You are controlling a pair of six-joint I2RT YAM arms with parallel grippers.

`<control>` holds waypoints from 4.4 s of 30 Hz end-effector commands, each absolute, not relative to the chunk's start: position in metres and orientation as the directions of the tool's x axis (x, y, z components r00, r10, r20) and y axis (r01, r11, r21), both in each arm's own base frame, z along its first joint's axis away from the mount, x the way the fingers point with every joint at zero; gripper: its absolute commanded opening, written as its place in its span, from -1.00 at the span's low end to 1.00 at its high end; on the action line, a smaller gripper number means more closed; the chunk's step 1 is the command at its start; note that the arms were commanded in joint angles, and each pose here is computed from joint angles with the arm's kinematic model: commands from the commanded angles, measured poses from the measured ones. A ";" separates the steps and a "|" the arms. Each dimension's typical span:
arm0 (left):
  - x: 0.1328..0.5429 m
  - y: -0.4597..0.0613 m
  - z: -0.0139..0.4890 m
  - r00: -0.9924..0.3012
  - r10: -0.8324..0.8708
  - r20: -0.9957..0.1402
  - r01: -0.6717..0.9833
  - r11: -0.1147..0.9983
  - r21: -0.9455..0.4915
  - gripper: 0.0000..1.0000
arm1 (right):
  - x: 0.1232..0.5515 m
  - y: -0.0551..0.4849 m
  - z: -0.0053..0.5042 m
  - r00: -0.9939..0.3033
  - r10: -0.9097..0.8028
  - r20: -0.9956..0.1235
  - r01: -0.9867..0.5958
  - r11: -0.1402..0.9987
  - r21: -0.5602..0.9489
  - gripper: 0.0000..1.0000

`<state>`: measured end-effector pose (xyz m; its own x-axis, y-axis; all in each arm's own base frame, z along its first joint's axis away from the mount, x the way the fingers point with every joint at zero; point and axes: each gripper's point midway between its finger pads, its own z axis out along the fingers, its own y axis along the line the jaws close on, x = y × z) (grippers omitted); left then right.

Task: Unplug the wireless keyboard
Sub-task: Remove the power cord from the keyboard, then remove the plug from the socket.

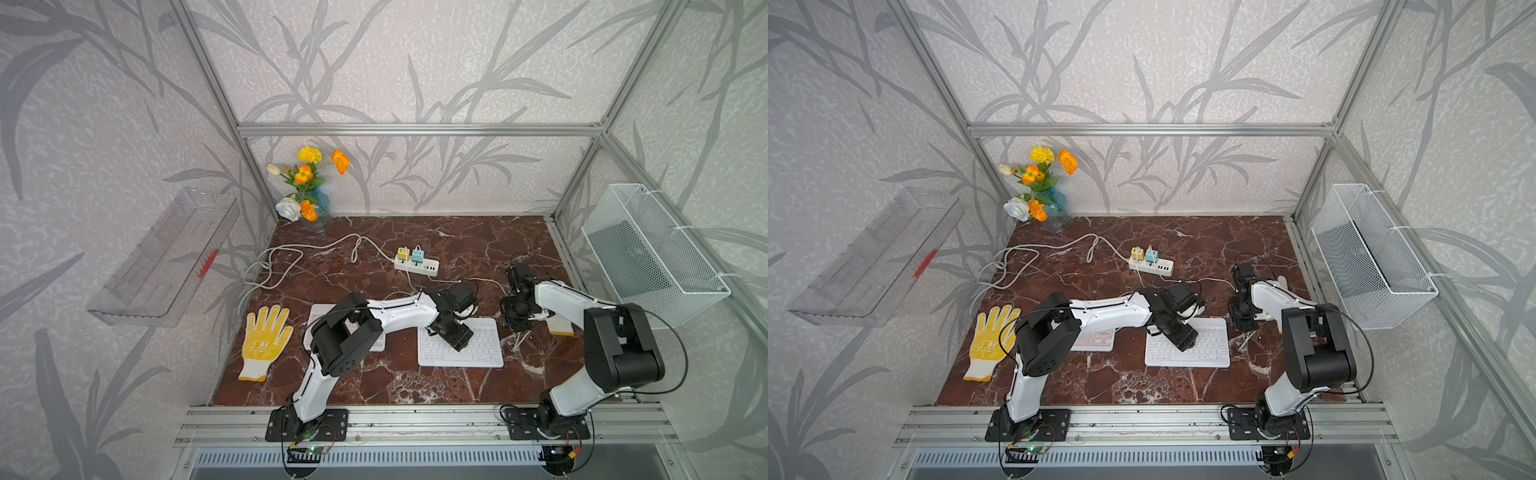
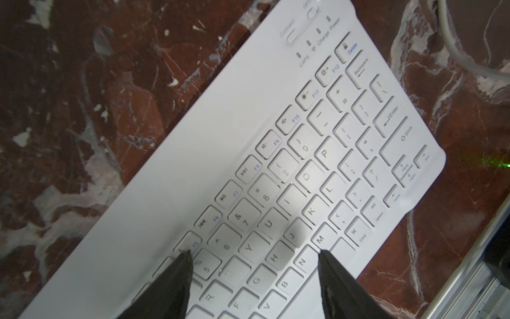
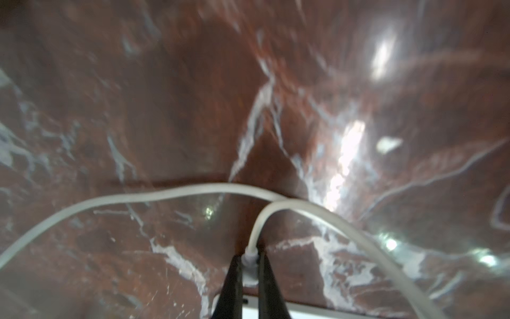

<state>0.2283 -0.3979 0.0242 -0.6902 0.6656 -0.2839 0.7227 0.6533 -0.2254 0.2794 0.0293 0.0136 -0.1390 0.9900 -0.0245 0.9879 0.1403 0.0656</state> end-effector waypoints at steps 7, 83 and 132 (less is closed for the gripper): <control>0.195 -0.325 -0.053 -0.744 0.667 0.051 0.656 0.742 -0.135 0.45 | 0.281 0.016 0.007 -0.366 0.927 -0.076 0.930 0.362 -0.059 -1.00; 0.502 -0.222 0.110 -0.927 -0.273 -0.258 -0.070 0.801 -0.594 0.18 | 0.484 0.260 0.159 -0.448 -0.402 -0.799 -0.767 0.631 0.114 0.17; 0.476 -0.242 0.055 -0.952 -0.250 -0.180 -0.108 0.819 -0.564 0.20 | 0.496 0.323 0.062 -0.385 -0.577 -0.720 -0.881 0.462 0.101 -0.04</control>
<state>0.4847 -0.2363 0.0777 -0.9403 -0.2717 -0.2053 -0.0986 0.7943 -0.5995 0.5001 0.3165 0.0613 -0.3921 -0.5709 -0.7213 -0.8672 0.4910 0.0827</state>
